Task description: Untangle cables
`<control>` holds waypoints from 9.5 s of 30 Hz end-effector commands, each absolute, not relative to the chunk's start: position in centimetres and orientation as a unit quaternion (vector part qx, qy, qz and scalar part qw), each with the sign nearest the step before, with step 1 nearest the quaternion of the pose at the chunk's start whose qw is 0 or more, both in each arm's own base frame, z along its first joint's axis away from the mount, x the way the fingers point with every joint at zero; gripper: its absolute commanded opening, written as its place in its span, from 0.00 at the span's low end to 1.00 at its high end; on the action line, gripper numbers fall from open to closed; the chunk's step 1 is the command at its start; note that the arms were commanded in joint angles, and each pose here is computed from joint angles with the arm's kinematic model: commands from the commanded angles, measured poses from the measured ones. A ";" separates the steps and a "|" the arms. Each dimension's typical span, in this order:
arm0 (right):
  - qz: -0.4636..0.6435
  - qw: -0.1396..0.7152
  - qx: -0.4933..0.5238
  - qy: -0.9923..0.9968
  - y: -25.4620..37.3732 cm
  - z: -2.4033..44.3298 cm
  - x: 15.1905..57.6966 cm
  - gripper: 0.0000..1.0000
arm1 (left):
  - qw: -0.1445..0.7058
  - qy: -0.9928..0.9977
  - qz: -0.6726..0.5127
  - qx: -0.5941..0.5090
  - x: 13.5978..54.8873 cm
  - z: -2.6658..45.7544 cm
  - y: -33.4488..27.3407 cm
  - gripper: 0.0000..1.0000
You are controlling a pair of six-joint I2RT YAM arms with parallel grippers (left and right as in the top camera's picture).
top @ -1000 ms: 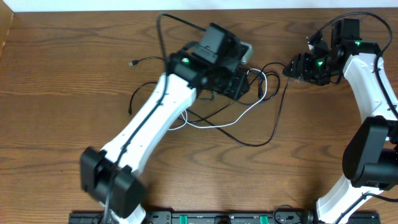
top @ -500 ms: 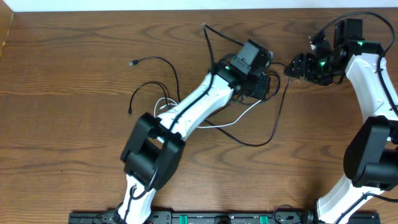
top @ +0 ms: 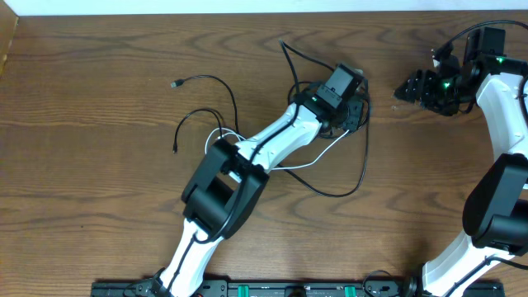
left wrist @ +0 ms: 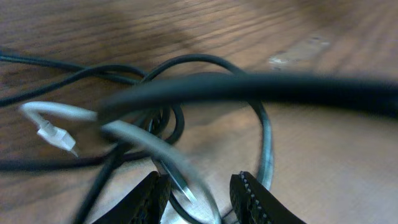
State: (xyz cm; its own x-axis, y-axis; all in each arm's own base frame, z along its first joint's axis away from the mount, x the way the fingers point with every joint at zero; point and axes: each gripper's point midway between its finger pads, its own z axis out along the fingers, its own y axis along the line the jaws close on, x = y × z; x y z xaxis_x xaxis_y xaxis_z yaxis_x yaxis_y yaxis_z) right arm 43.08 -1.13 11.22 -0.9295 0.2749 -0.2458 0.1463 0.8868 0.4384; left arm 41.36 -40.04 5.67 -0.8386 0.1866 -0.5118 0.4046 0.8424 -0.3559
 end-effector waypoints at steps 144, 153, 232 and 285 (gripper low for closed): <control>-0.075 0.699 0.197 0.684 -11.0 50.1 55.9 0.01 | 0.475 0.871 -0.028 -0.122 40.5 35.4 -9.2 0.70; -0.138 0.699 0.186 0.677 -15.9 43.2 62.7 0.01 | 0.471 0.874 -0.025 -0.121 40.9 34.9 -9.3 0.70; 0.204 0.203 -0.029 0.957 1.9 24.5 46.9 0.99 | 0.049 0.880 -0.283 0.377 32.9 11.8 -28.3 0.70; 0.234 0.175 -0.135 0.947 11.7 24.0 45.4 0.88 | 0.292 0.907 -0.207 0.223 38.3 25.8 -25.7 0.07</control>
State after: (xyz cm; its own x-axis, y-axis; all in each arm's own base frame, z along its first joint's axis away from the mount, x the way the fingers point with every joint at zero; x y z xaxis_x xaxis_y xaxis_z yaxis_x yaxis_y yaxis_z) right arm 45.71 9.86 24.28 -0.9094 -0.1312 -0.3946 -0.2929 0.8757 0.3839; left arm 38.49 -25.91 21.75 -0.7487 0.3582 -0.5579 0.5541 0.8001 -0.2299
